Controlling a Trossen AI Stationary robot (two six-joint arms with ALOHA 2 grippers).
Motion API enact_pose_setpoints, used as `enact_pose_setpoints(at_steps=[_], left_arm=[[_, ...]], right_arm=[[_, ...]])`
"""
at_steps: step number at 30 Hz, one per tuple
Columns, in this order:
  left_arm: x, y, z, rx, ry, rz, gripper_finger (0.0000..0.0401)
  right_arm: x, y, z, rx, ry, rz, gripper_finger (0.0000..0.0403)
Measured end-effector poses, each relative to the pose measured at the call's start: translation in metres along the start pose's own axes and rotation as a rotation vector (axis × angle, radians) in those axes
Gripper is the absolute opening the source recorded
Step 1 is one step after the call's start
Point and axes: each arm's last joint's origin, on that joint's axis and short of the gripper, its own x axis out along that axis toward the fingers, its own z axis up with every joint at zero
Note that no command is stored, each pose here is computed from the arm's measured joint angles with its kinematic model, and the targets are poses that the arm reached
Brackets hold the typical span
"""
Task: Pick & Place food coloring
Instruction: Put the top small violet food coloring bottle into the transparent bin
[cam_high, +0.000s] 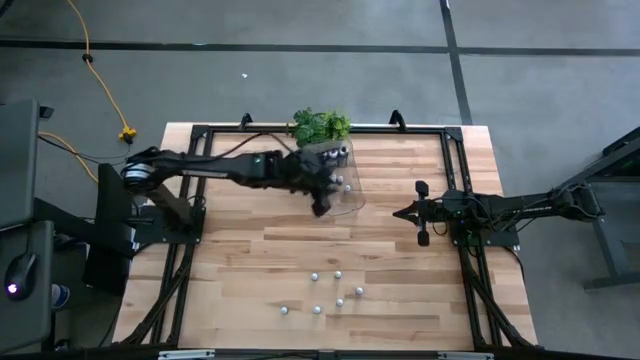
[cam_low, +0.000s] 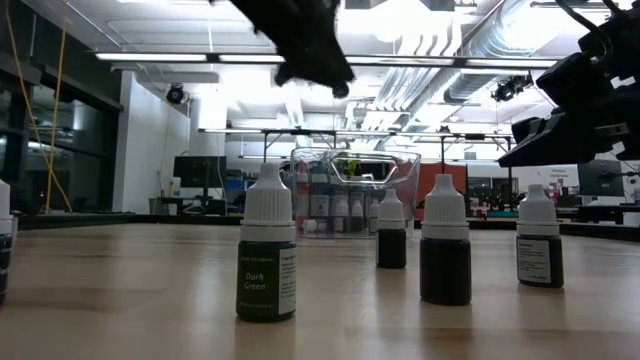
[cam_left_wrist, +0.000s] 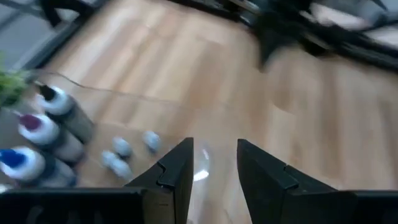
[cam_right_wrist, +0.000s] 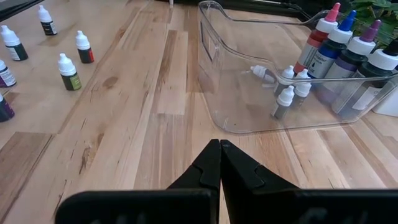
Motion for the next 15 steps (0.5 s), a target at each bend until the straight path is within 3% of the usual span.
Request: enact_pose_setpoints(at_steps=[7, 15], left_arm=[[-0.026, -0.054, -0.019, 0.234, 0.092, -0.235, 0.0118], [-0.031, -0.106, -0.045, 0.489, 0.123, -0.381, 0.0119]], right_arm=[[0.0, 0.0, 0.0, 0.0, 0.001, 0.0, 0.0], [0.0, 0.0, 0.0, 0.0, 0.002, 0.0, 0.0]])
